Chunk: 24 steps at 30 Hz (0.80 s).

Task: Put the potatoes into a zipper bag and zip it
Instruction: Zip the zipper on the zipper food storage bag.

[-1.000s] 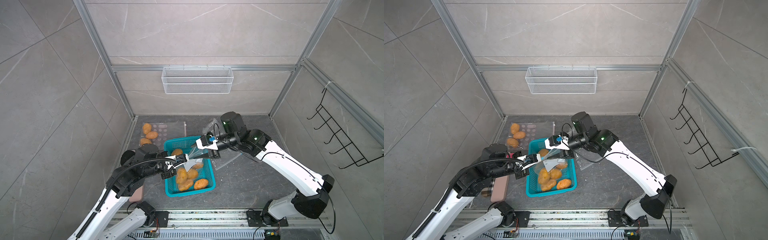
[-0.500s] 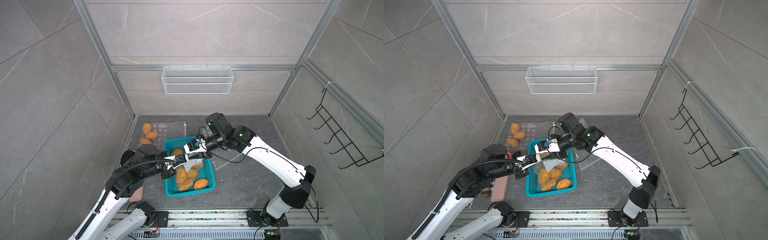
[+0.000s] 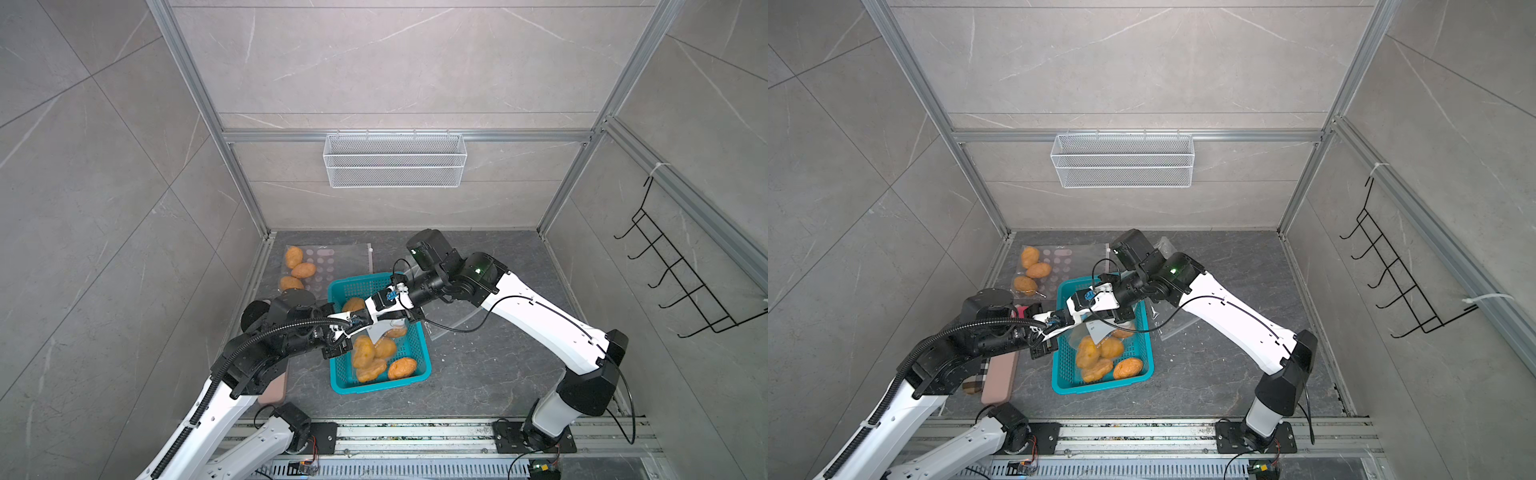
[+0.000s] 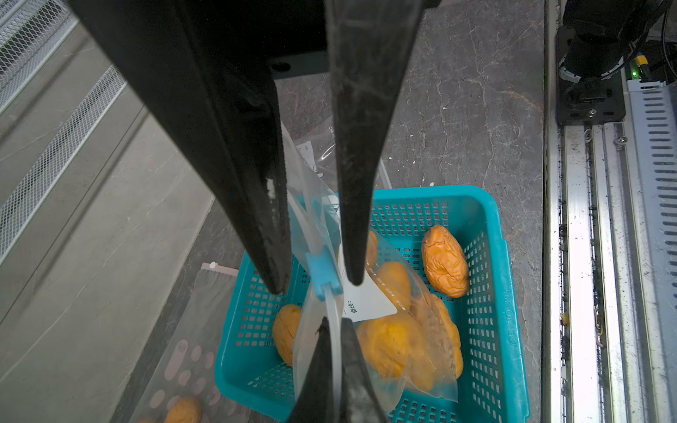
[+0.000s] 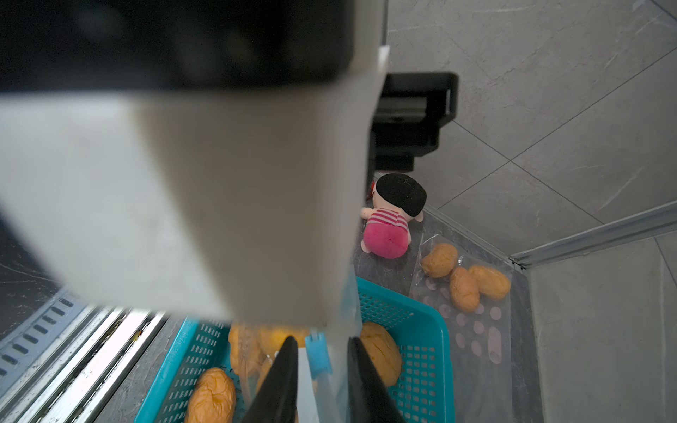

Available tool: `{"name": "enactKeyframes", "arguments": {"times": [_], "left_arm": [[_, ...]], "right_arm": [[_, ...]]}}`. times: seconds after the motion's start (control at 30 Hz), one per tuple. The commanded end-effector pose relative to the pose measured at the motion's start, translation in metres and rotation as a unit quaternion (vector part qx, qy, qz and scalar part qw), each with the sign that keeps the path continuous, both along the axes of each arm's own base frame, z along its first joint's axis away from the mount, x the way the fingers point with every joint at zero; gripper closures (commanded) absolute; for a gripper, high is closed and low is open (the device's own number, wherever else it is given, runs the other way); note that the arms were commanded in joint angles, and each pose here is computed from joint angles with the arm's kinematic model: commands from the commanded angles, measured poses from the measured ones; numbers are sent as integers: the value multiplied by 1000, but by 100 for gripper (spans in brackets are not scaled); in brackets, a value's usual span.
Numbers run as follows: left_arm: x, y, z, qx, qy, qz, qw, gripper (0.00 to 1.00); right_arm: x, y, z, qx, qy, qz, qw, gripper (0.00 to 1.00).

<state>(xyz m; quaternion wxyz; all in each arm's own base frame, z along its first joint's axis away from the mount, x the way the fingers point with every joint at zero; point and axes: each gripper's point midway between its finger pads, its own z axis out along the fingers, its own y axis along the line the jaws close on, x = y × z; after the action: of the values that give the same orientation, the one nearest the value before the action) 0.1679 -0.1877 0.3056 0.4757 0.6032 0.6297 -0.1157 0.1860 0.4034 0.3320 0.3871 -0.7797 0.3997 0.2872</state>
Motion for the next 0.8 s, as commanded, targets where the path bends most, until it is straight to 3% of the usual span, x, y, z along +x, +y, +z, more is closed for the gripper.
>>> {"name": "enactKeyframes", "arguments": {"times": [0.0,0.5,0.63,0.77], "left_arm": [[1,-4,9,-18,-10,-3,1000,100],[3,-4,8,-20,-8,3,1000,100],[2,-4,7,-19,-7,0,1000,100],[2,-4,7,-19,-7,0,1000,100]], "right_arm": [[-3,3,-4,-13,0,6,1000,74],[-7,6,-13,-33,3,14,999,76],[-6,7,-16,-39,0,11,999,70],[-6,7,-16,-41,0,10,999,69]]}}
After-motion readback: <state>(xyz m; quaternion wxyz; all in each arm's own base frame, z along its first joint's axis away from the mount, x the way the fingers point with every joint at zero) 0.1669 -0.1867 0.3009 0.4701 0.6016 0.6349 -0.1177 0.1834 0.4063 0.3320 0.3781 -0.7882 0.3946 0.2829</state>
